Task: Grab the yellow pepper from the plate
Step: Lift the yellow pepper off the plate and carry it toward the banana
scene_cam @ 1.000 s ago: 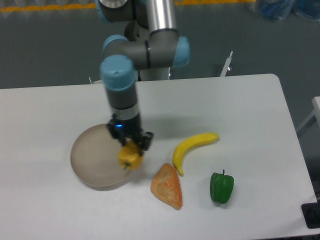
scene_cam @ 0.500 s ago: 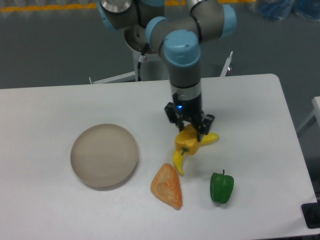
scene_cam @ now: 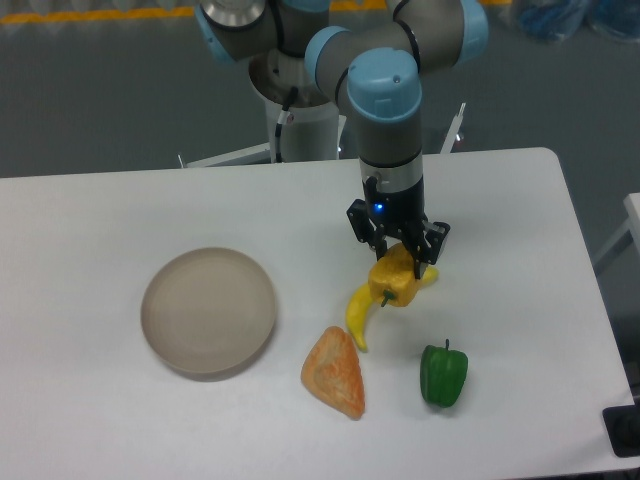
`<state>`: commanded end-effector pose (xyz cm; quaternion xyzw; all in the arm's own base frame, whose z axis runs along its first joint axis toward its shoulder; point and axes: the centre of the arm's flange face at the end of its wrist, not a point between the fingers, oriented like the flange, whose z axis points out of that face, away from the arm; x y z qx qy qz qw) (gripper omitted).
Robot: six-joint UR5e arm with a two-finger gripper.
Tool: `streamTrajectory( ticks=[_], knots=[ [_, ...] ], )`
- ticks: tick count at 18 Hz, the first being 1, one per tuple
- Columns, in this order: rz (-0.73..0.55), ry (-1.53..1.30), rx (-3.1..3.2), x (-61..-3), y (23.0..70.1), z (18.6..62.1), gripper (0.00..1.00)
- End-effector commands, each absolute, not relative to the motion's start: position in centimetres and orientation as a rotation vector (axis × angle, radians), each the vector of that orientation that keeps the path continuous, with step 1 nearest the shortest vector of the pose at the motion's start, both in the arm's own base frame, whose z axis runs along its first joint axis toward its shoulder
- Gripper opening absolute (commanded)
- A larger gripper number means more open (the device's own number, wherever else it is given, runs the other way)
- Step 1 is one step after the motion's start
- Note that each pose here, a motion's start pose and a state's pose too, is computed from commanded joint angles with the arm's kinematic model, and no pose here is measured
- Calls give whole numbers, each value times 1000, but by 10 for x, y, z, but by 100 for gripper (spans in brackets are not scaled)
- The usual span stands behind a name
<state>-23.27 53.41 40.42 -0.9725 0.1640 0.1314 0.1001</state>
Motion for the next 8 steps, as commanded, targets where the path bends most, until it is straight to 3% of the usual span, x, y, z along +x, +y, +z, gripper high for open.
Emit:
streamTrajectory(
  ticks=[8],
  knots=[
    [385,488,-2875,-232,535,403,41]
  ],
)
